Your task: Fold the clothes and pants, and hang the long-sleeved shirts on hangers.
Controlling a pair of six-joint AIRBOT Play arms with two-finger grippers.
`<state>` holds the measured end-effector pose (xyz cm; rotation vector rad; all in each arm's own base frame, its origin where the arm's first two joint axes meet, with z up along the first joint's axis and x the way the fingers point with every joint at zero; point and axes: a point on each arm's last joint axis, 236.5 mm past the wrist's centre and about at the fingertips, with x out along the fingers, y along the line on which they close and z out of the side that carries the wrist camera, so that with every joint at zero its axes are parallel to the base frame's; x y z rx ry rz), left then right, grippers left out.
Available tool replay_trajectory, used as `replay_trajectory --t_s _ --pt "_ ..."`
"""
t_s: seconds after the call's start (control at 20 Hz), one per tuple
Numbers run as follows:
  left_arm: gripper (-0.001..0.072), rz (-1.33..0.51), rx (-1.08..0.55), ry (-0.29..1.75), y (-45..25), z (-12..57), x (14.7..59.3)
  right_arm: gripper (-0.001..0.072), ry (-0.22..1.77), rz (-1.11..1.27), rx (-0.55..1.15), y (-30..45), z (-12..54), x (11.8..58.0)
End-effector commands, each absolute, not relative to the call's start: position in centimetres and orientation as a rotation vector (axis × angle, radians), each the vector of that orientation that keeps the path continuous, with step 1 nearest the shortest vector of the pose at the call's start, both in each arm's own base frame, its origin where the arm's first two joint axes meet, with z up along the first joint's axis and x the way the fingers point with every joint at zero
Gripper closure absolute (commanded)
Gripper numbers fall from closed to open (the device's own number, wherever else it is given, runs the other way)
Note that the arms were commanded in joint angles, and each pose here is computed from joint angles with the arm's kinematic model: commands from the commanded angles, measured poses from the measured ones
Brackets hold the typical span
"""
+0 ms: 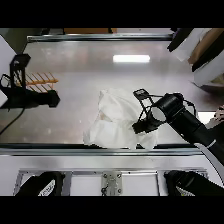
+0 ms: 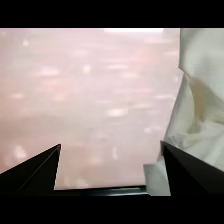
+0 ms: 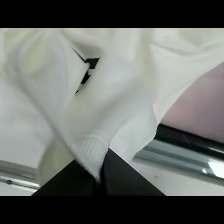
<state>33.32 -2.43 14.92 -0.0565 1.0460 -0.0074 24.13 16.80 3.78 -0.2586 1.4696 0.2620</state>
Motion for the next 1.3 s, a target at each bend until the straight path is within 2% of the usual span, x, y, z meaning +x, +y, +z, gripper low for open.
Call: replay_trajectory --t_s 0.0,0.3,0.6,0.9,1.25 --pt "0.0006 0.211 -0.083 1.122 6.1 14.4 35.0 0.0694 1.462 0.262 -0.257 16.8 3.8 24.3" --pt "0.0006 0.302 -0.073 1.162 13.6 8.6 39.8 0.0694 1.462 0.261 -0.257 16.8 3.8 24.3" --pt "0.0006 0.459 -0.003 1.173 23.9 1.7 41.9 0.0694 1.462 0.262 -0.258 16.8 3.8 24.3" --pt "0.0007 0.508 0.027 1.122 31.4 -0.1 44.9 0.0694 1.462 0.261 -0.257 16.8 3.8 24.3" --pt "0.0007 0.535 -0.022 1.174 35.5 -6.2 46.7 0.0694 1.462 0.261 -0.257 16.8 3.8 24.3"
